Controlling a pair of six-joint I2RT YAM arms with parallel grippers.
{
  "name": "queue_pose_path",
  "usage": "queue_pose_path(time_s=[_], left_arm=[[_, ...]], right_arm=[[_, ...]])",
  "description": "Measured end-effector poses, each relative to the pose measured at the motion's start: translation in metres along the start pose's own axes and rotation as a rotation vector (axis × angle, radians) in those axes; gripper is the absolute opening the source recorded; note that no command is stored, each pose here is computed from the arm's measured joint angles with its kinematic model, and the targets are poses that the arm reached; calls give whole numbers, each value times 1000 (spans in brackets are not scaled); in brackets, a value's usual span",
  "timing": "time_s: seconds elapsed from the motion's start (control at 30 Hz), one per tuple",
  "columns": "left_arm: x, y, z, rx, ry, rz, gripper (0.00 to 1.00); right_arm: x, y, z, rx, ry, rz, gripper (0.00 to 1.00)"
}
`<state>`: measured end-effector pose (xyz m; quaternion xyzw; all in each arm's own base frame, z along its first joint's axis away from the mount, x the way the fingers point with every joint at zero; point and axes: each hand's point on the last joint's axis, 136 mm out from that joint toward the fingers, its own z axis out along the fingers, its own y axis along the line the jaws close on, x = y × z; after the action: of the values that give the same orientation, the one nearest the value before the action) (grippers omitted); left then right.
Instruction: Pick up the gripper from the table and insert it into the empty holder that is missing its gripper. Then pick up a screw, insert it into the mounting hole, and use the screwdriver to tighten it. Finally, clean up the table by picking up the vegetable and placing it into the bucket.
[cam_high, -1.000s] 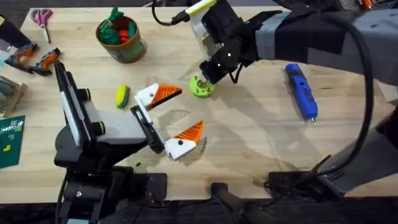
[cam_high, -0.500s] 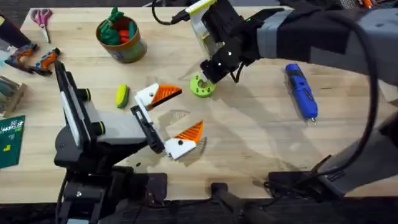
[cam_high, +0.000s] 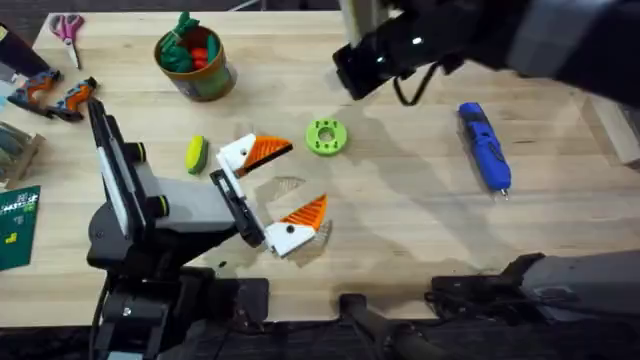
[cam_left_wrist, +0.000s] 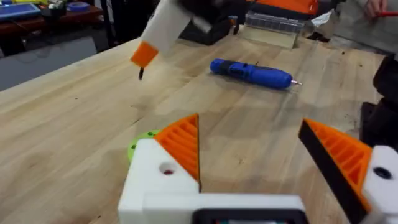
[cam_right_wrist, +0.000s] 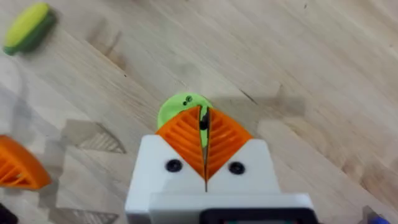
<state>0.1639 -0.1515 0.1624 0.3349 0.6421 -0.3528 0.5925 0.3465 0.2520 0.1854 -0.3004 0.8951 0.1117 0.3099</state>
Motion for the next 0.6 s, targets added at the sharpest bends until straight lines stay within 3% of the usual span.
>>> queue_pose_path(time_s=[0.33,0.6], left_arm=[[0,0,0,0,0,0,986],[0,0,0,0,0,0,985]], right_arm=[[-23,35,-72,-149,-35,-8,6],[-39,113,-100,-299,-100,-148,6]])
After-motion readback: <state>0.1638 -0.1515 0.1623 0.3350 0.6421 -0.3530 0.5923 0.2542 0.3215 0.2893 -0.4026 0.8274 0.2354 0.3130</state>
